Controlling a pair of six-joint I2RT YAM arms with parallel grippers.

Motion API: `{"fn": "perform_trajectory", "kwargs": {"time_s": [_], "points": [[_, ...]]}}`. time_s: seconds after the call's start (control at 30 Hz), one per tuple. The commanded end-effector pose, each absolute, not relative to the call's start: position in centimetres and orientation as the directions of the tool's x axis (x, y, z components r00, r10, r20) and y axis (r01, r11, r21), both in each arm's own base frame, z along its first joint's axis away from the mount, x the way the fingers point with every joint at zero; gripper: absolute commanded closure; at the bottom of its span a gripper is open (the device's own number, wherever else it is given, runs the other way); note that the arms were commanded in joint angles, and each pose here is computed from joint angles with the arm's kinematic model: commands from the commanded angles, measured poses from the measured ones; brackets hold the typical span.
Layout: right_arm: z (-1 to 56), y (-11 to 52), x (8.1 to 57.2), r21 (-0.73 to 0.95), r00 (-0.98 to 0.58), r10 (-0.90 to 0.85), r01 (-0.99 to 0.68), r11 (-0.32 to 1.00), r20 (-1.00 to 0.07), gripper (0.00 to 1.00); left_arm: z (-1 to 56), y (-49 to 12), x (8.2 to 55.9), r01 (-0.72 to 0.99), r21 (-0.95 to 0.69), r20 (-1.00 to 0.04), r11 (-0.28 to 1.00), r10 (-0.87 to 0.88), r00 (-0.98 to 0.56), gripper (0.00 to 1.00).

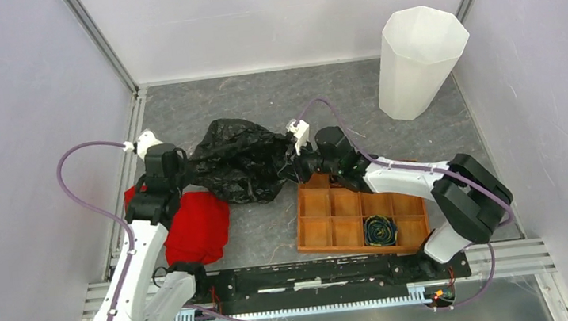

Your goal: Put the trash bags into the trash bin

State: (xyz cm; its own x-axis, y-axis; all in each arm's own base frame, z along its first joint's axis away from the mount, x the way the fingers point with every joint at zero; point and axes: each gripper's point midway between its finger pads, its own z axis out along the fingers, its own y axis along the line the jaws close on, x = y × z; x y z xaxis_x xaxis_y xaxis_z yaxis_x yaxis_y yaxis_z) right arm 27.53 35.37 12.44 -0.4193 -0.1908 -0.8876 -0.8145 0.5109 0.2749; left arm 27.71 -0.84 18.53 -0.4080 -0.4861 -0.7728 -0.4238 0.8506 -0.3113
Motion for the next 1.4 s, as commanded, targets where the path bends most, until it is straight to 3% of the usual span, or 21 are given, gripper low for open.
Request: {"fn": "perform_trajectory", "kwargs": {"time_s": [0.0, 0.17, 0.3, 0.43, 0.57, 0.67, 0.87, 1.07, 1.37], "points": [[18.5, 37.0, 26.5, 0.248, -0.308, -0.105, -0.891, 0.381, -0.945, 0.72, 23.8, 0.1, 29.4, -0.399, -0.338, -0.845, 0.852, -0.462, -0.27, 0.98], [20.1, 36.5, 24.9, 0.244, -0.287, -0.088, -0.912, 0.331, -0.954, 0.52, 26.0, 1.4, 29.0, -0.397, -0.282, -0.895, 0.873, -0.388, -0.219, 0.98], [20.8, 34.7, 28.1, 0.204, -0.29, -0.09, -0.831, 0.518, -0.953, 0.35, 27.4, 0.4, 29.1, -0.29, -0.26, -0.924, 0.921, -0.324, -0.203, 0.98], [20.8, 31.3, 33.1, 0.217, -0.335, -0.035, -0.682, 0.699, -0.942, 0.09, 28.9, -1.7, 28.8, -0.137, -0.277, -0.938, 0.951, -0.298, -0.176, 0.98], [19.9, 31.4, 36.5, 0.228, -0.342, -0.057, -0.733, 0.641, -0.938, 0.07, 30.0, -5.3, 28.2, 0.09, -0.3, -0.945, 0.95, -0.282, -0.167, 0.98], [19.1, 33.7, 37.7, 0.117, -0.238, -0.17, -0.846, 0.521, -0.956, 0.07, 30.7, -7.3, 27.6, 0.216, -0.303, -0.948, 0.928, -0.272, -0.164, 0.98], [18.3, 37.3, 37.9, 0.032, -0.102, -0.21, -0.95, 0.312, -0.972, 0.06, 32.5, -10.5, 26.2, 0.412, -0.284, -0.958, 0.866, -0.235, -0.165, 0.98], [22.8, 40.4, 35.7, -0.155, 0.109, -0.203, -0.962, 0.225, -0.973, 0.06, 35.2, -11.5, 25.7, 0.488, -0.253, -0.967, 0.835, -0.218, -0.129, 0.98], [28.5, 43.9, 35.9, -0.231, 0.216, -0.099, -0.955, 0.184, -0.971, 0.08, 36.4, -12.7, 25.9, 0.546, -0.251, -0.968, 0.799, -0.199, -0.153, 0.98]]}}
